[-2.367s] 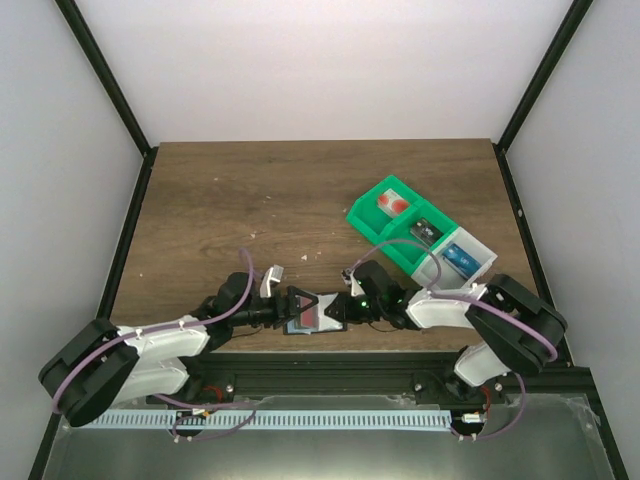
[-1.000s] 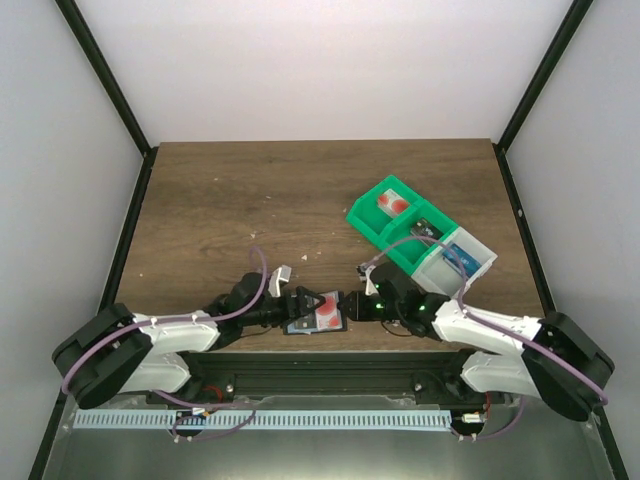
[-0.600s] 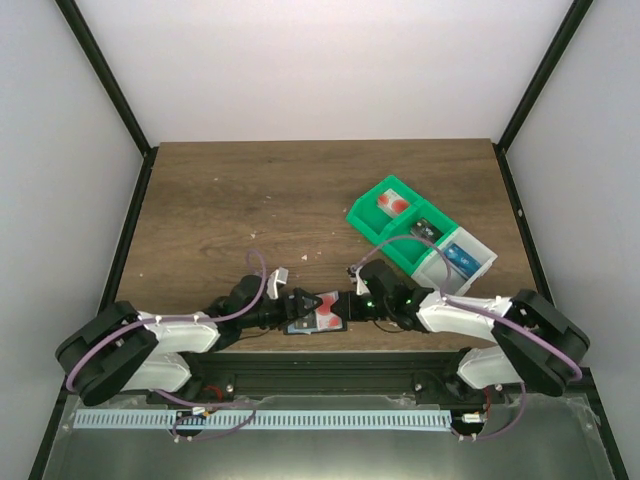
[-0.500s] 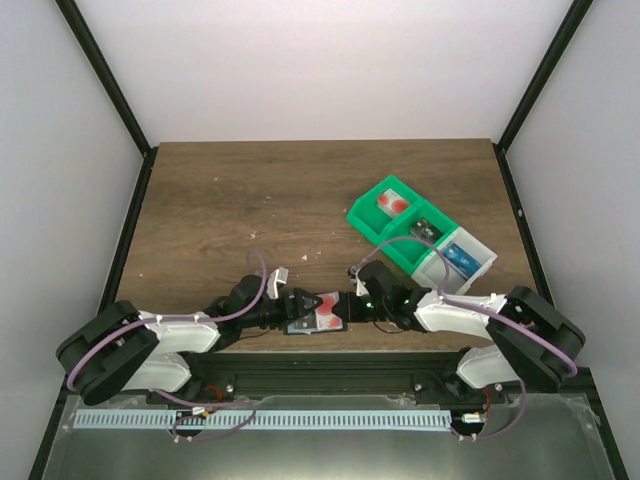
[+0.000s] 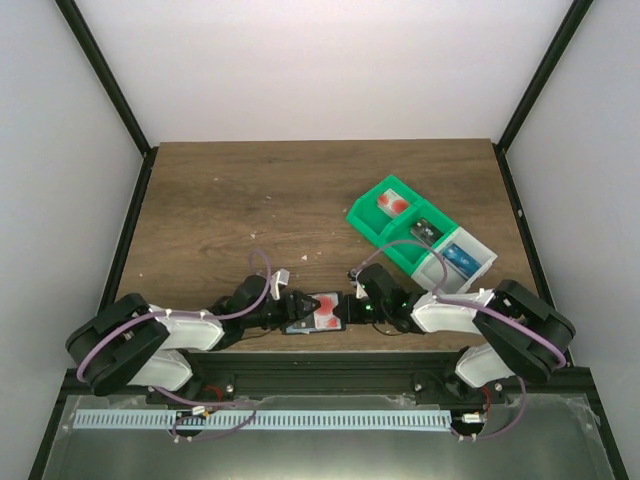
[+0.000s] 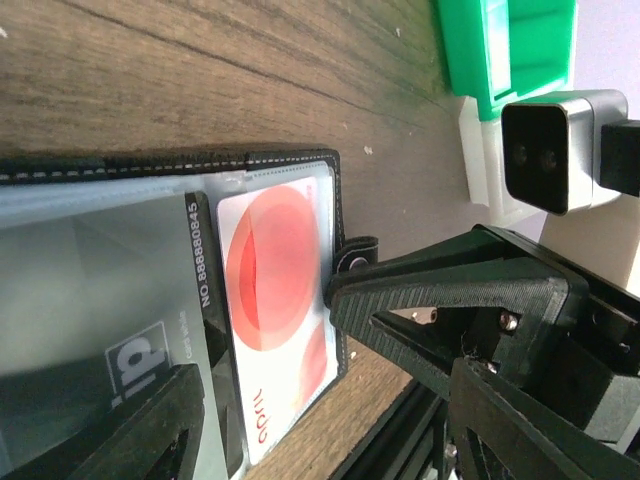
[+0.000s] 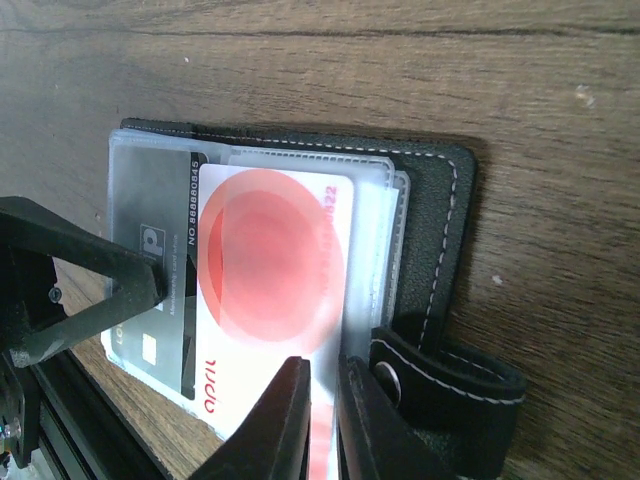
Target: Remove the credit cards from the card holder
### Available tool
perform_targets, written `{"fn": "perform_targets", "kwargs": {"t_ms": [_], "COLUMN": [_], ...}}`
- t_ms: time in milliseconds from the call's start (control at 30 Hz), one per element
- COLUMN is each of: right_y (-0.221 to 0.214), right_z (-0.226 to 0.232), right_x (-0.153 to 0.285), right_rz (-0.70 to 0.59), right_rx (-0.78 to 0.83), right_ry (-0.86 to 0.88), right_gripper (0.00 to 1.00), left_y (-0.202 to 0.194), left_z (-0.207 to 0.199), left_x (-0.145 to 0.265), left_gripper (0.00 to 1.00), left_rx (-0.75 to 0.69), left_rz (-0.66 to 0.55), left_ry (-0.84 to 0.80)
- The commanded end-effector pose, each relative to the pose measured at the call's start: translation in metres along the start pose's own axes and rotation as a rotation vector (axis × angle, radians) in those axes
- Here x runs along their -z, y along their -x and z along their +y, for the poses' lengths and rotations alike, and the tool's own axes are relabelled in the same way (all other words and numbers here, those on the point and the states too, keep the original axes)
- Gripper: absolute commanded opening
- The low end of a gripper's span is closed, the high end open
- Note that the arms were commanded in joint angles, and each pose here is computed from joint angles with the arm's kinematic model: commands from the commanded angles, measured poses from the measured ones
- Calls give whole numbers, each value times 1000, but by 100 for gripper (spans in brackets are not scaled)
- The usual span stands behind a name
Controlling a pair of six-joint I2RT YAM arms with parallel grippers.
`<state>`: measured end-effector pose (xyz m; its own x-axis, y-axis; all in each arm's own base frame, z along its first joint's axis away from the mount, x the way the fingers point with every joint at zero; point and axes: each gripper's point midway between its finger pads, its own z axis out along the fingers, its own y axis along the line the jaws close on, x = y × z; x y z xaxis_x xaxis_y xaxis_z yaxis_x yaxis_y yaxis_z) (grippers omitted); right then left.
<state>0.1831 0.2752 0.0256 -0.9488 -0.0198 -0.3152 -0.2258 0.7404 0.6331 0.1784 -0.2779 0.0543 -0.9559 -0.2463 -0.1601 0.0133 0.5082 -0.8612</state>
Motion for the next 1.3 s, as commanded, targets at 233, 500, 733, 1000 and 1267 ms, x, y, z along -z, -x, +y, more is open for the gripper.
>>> {"fn": "perform_targets", "kwargs": {"t_ms": [233,500,733,1000,1267], "right_y": [-22,-13,9,13,-2], "right_z": [-29,-10,26,24,-2], "right_x": [-4,3,22,11,-5], "right_rz": [45,32,-33,-23,26], "right_rx": [-27,-8,24,16,-23], "right_ry": [-80,-27,60,45,-24], "right_gripper": [10,9,8,7,6], "left_y": [15,17,12,11,8], "left_z": [-9,4,7,9,15], "left_x": [-11,-14,-9,-10,-12], "left_gripper": [56,54,55,55,55], "left_rx": [-46,-35,-13,-17,-15], "left_rz": [-38,-42,-48,-46,-35], "left_ry": [-6,57,14,16,29]}}
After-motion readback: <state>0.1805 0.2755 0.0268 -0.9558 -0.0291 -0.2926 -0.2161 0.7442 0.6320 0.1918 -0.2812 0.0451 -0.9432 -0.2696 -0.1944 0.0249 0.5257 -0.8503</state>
